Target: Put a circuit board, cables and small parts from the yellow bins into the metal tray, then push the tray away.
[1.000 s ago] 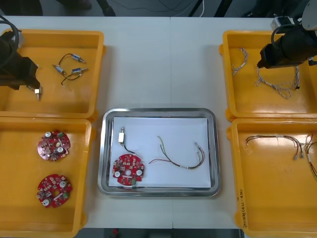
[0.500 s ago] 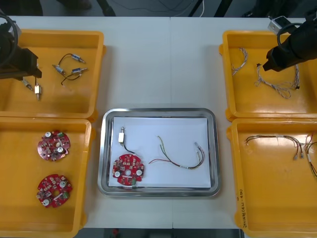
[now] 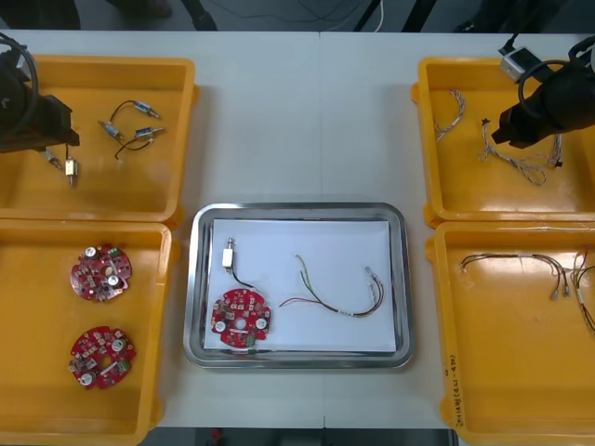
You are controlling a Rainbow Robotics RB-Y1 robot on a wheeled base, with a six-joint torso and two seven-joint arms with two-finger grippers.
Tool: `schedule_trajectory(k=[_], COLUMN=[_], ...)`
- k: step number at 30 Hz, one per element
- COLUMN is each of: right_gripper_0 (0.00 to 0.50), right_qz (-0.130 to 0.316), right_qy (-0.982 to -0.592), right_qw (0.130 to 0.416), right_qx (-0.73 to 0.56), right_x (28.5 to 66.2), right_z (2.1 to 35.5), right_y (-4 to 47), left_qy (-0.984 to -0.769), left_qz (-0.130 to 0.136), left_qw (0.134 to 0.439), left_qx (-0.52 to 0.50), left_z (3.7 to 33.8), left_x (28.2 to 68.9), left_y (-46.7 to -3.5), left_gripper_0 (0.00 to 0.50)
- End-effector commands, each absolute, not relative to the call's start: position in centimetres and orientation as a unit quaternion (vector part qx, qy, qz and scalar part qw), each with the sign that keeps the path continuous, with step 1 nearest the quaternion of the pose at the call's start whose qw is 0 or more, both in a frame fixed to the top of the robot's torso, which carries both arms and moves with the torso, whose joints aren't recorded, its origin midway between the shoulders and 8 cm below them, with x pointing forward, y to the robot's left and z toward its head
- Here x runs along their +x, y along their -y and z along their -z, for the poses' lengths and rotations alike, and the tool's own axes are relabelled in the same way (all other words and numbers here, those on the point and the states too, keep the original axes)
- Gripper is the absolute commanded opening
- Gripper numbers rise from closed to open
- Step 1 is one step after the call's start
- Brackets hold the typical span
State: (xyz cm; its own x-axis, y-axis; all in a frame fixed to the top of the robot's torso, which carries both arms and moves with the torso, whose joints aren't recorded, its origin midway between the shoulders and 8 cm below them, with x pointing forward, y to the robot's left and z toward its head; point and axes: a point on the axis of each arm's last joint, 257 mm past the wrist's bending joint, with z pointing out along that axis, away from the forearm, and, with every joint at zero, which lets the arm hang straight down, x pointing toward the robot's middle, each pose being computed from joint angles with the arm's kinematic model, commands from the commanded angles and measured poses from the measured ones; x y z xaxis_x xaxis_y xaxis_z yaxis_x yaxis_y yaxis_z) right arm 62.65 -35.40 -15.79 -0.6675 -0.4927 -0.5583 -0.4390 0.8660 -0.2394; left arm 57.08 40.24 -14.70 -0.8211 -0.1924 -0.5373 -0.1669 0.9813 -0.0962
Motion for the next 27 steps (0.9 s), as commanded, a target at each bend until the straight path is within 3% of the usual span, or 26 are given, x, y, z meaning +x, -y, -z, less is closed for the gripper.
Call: schedule_trajectory(k=[1, 9, 19, 27], right_gripper_0=[0.500, 0.500, 0.500, 0.500], right_qz=[0.065, 0.063, 0.069, 0.066], right_qy=[-0.907, -0.908, -0.895, -0.897], right_qw=[0.317, 0.305, 0.342, 0.341], right_qx=[-0.271, -0.280, -0.277, -0.273], right_x=[61.9, 60.8, 62.3, 62.4], right_z=[17.0, 19.2, 18.6, 19.9], right_y=[38.2, 39.1, 38.9, 38.7], left_qy=[-0.949, -0.948, -0.947, -0.946], left_qz=[-0.021, -0.028, -0.022, -0.014], left_qw=[0.314, 0.317, 0.319, 0.322], left_qx=[-0.032, -0.028, -0.029, -0.031], left_z=[11.8, 13.3, 14.9, 15.6], left_x=[58.6, 59.3, 59.9, 60.3], left_y=[-42.0, -42.4, -42.5, -42.0], left_gripper_0=[0.500, 0.500, 0.500, 0.500])
